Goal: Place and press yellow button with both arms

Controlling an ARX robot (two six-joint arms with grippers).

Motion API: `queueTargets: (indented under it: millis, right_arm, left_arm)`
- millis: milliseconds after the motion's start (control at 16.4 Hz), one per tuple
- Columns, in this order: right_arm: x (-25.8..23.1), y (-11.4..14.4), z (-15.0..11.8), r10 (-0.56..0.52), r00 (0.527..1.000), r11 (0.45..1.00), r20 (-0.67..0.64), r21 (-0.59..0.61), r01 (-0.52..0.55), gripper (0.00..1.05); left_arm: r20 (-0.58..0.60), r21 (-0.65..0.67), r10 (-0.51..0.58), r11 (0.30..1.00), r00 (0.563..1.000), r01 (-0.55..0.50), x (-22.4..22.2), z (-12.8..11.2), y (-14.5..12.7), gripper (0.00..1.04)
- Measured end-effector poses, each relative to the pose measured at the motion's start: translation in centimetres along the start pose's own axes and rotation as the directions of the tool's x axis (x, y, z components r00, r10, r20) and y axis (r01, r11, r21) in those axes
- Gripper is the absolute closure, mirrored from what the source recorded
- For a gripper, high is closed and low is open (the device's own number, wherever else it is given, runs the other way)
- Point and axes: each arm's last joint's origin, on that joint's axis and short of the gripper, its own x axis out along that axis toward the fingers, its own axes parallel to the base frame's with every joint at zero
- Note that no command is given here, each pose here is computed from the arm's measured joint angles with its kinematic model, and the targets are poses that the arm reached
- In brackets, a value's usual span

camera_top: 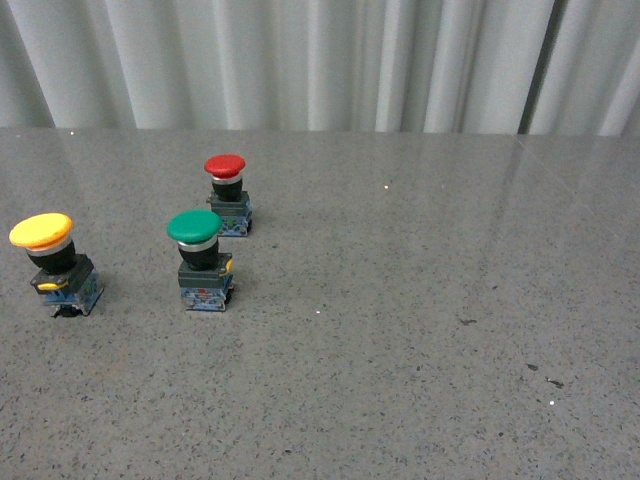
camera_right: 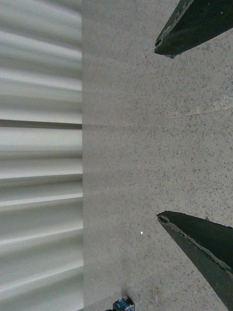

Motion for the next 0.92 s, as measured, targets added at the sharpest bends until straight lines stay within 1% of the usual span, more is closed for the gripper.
queueTargets:
  millis: [61,122,244,305,366,427,488,549,732,915]
  right_arm:
    - [0.0,0.0,0.0,0.000,1.000,1.000,0.000,0.000,0.000,0.06]
    - [0.0,0.0,0.0,0.000,1.000,1.000,0.002,0.000,0.000,0.06]
    - [0.0,0.0,0.0,0.000,1.000,1.000,-0.001,0.000,0.000,0.06]
    - [0.0,0.0,0.0,0.000,1.000,1.000,0.000,0.000,0.000,0.06]
    - [0.0,0.0,0.0,0.000,1.000,1.000,0.000,0.000,0.000,0.06]
    - [0.0,0.0,0.0,0.000,1.000,1.000,0.000,0.000,0.000,0.06]
    - [0.0,0.0,0.0,0.000,1.000,1.000,0.000,0.000,0.000,0.06]
    - [0.0,0.0,0.0,0.000,1.000,1.000,0.000,0.000,0.000,0.06]
    - [0.0,0.0,0.0,0.000,1.000,1.000,0.000,0.000,0.000,0.06]
    - [0.0,0.0,0.0,0.000,1.000,1.000,0.000,0.000,0.000,0.06]
  left_arm:
    - [-0.040,0.020,0.060,0.998,0.997,-0.059,0.8,0.8,0.1,0.07]
    - [-0.007,0.033,0.090,0.995,0.996,-0.089,1.6,2.4,0.3,0.07]
    - [0.033,0.041,0.096,0.994,0.995,-0.098,2.4,3.9,0.5,0.07]
    - [0.080,0.047,0.092,0.994,0.993,-0.096,3.6,5.7,0.6,0.07]
    - [0.084,0.054,0.051,0.997,0.995,-0.055,6.2,7.6,0.6,0.07]
    - [0.017,0.056,-0.004,0.998,1.000,0.003,9.3,8.3,0.4,0.07]
    - [-0.098,0.066,-0.033,0.997,0.995,0.040,13.0,7.6,0.0,0.07]
    - [-0.154,0.066,-0.053,0.996,0.987,0.063,14.5,7.1,-0.2,0.07]
    - [-0.206,0.053,-0.086,0.994,0.975,0.099,16.2,6.3,-0.6,0.07]
    - [-0.238,0.040,-0.112,0.991,0.965,0.124,17.0,5.8,-0.9,0.07]
